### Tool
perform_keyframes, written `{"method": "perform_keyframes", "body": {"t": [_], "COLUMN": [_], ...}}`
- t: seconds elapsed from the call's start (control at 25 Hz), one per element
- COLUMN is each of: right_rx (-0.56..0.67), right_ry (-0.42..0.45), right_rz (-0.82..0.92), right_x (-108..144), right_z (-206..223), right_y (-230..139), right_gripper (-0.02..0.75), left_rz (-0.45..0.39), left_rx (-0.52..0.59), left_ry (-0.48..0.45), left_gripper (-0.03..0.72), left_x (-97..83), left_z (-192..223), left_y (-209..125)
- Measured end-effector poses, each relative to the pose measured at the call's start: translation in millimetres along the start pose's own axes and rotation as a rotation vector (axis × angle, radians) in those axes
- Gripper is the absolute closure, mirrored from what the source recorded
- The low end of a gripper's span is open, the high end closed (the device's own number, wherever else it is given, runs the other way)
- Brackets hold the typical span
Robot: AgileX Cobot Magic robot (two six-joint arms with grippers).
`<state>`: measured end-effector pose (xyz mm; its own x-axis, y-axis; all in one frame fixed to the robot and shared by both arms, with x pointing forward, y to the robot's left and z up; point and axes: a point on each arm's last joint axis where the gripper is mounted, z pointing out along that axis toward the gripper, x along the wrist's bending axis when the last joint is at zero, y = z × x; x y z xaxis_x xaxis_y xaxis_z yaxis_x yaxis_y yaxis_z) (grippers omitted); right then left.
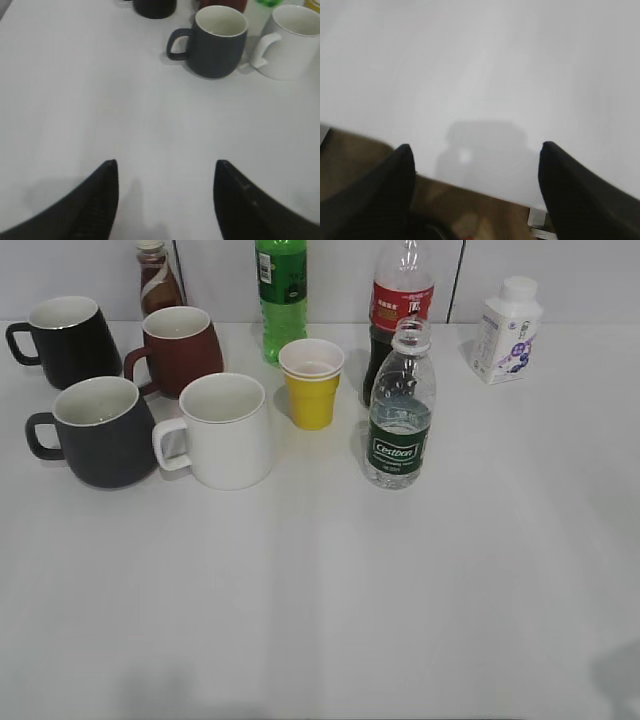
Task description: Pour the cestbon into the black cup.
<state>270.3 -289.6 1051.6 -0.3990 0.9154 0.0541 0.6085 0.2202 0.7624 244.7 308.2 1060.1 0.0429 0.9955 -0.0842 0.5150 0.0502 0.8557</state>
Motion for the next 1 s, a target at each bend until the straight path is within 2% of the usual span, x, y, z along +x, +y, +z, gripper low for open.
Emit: {"method": "perform_keyframes", "body": {"t": [0.12,0.32,0.48,0.68,1.0], "right_rx": [-0.044,-0.196,-0.278,-0.282,-0.282], "right_ry": [-0.101,-0.285,-0.373,-0.384,-0.384], "right_rz": [0.092,0.245,0.299,0.305,0.305], "right_x": [-5,-7,-4,-4,-4], "right_z": [-5,-25,-35,-35,-35], "right_y": [-3,-17,-25,-25,-25], "right_gripper": [0.163,0.163,0.163,0.163,0.163], "left_rz": [-0.026,-0.063,-0.066,-0.068,-0.069], "left_rx": [-0.004,-0.011,-0.020,-0.101,-0.102], "left_ry": [0.044,0.105,0.108,0.100,0.101], "left_gripper": [0.253,0.290,0.323,0.362,0.445], "left_x": [0.3,0.6,0.6,1.0,1.0], "left_z": [0,-1,-2,-13,-13], "left_y": [0,0,-1,-8,-8]}}
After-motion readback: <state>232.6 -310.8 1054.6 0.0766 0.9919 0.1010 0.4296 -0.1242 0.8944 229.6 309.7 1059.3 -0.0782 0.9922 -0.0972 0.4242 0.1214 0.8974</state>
